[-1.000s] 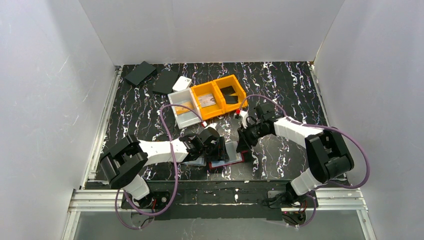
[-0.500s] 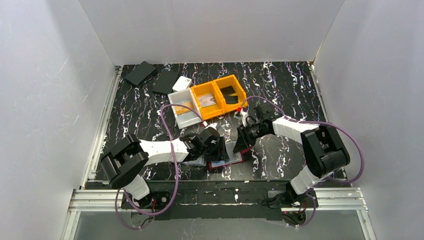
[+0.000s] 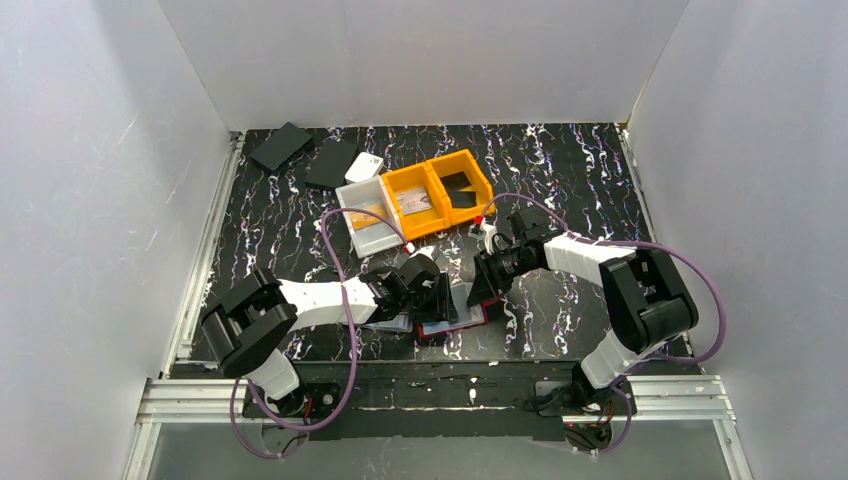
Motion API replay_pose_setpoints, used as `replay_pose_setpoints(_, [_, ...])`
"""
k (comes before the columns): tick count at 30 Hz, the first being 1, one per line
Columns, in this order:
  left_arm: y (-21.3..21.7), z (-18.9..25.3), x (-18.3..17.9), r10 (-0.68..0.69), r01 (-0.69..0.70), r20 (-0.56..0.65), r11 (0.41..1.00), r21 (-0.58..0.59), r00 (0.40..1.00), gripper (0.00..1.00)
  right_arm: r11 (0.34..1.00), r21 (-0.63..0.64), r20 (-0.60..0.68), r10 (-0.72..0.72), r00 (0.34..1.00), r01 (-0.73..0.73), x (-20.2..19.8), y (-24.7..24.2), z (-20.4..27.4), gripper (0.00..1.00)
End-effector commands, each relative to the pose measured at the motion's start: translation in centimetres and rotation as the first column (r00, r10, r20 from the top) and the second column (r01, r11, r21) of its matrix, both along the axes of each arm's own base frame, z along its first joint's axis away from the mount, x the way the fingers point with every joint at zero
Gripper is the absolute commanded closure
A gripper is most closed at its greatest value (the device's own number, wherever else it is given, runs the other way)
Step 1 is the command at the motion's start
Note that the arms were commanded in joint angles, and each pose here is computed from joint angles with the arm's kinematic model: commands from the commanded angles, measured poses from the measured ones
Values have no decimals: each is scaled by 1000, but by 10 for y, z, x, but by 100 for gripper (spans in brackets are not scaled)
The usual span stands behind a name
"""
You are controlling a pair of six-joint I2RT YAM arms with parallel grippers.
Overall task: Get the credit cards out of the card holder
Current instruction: Remove the credit card from the card holder.
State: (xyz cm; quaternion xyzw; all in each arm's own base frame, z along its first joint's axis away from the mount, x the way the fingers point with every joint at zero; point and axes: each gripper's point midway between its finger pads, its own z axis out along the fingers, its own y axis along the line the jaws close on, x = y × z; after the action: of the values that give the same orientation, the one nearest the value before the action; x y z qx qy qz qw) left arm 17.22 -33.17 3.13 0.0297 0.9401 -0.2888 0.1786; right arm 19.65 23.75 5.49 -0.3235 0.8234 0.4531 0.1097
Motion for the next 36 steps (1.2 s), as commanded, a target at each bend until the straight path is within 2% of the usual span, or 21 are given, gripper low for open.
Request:
replay_pose_setpoints(1, [4, -4, 1, -6, 6, 1, 1000, 29, 1000, 53, 998, 49, -39, 29, 999, -27, -6, 5, 4, 55])
replay_pose_setpoints(14, [-3, 1, -3, -43, 43, -4, 999, -7, 999, 52, 981, 176, -105, 104, 989, -84, -23, 17, 21, 56])
replay_pose_setpoints(23, [-11, 19, -11, -113, 117, 40, 987, -111, 993, 32, 963, 262, -201, 123, 972, -67, -24, 27, 26, 55])
replay_pose_setpoints(29, [-6, 21, -14, -112, 117, 48, 987, -114, 992, 28, 955, 283, -254, 169, 952, -94, -23, 36, 28, 55])
replay_pose_setpoints(36, [6, 33, -16, -97, 109, 94, 985, -133, 991, 27, 947, 281, -263, 235, 936, -158, -23, 44, 30, 54])
